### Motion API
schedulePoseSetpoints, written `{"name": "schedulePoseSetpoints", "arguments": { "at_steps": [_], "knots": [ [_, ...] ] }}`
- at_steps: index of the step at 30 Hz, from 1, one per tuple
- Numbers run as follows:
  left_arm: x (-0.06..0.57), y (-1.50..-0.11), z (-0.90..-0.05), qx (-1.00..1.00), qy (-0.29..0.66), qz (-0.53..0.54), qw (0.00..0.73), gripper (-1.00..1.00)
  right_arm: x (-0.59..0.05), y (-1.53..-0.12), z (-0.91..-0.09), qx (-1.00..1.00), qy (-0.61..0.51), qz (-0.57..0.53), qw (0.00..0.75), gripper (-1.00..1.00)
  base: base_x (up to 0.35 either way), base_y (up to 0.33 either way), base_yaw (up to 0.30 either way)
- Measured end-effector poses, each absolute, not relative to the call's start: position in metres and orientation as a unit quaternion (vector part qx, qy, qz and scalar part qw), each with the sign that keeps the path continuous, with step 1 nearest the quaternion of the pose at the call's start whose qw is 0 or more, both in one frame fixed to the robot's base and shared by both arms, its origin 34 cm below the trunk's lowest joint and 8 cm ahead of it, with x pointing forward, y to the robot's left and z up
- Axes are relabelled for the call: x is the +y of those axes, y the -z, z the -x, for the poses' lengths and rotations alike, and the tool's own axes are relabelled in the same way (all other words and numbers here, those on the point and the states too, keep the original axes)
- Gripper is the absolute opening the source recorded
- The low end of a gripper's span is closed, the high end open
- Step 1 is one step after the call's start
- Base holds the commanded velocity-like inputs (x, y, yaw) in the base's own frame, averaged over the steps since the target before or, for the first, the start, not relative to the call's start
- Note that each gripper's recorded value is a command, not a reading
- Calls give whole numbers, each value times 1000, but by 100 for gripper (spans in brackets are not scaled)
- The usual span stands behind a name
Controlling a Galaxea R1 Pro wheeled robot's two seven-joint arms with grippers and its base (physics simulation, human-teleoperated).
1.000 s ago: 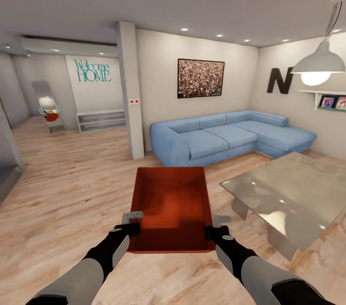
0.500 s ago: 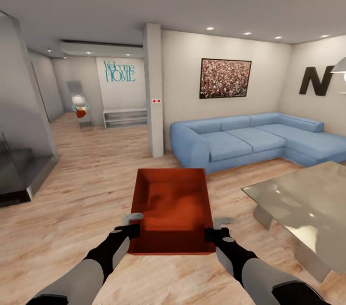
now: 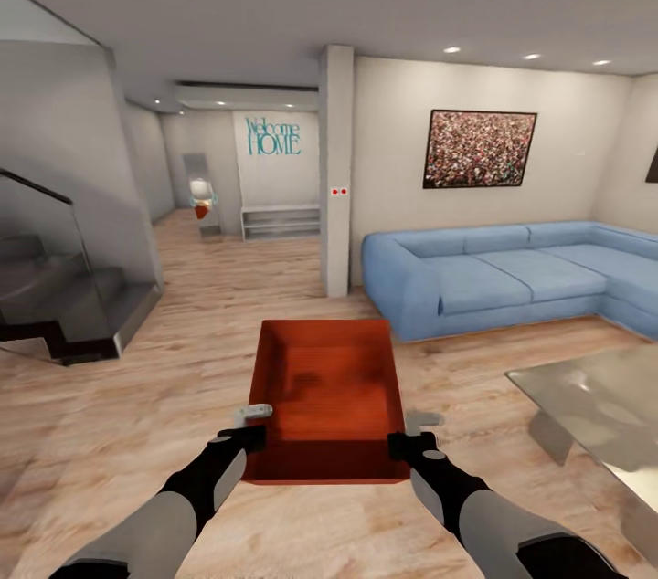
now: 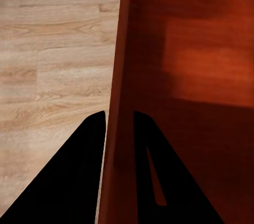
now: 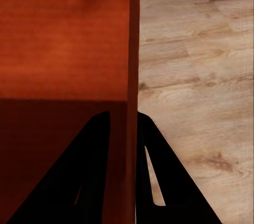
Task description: Move the two storage containers from the living room to the garage. In the garage, place one container on the floor and stack the other container on top of it (either order is fine).
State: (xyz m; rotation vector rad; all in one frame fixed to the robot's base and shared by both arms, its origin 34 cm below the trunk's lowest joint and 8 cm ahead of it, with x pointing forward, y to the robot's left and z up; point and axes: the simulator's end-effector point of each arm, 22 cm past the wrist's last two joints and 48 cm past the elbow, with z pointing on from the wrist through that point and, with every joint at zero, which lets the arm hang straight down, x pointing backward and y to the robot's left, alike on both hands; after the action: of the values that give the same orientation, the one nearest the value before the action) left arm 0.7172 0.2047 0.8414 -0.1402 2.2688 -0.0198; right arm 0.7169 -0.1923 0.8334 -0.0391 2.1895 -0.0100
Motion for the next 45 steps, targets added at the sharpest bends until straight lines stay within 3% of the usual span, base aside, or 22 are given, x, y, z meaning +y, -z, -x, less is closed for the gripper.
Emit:
{"name": "schedulePoseSetpoints", "arguments": {
  "at_steps": [27,45],
  "knots": [
    [205,-841,-717,905,8,56,421,-100,-192,-834,-717,889,4,16,458,-100,18,0,300],
    [205,-842,-718,904,11,57,424,-100,-192,-835,-717,887,3,16,461,-100,257,0,29]
  ]
}}
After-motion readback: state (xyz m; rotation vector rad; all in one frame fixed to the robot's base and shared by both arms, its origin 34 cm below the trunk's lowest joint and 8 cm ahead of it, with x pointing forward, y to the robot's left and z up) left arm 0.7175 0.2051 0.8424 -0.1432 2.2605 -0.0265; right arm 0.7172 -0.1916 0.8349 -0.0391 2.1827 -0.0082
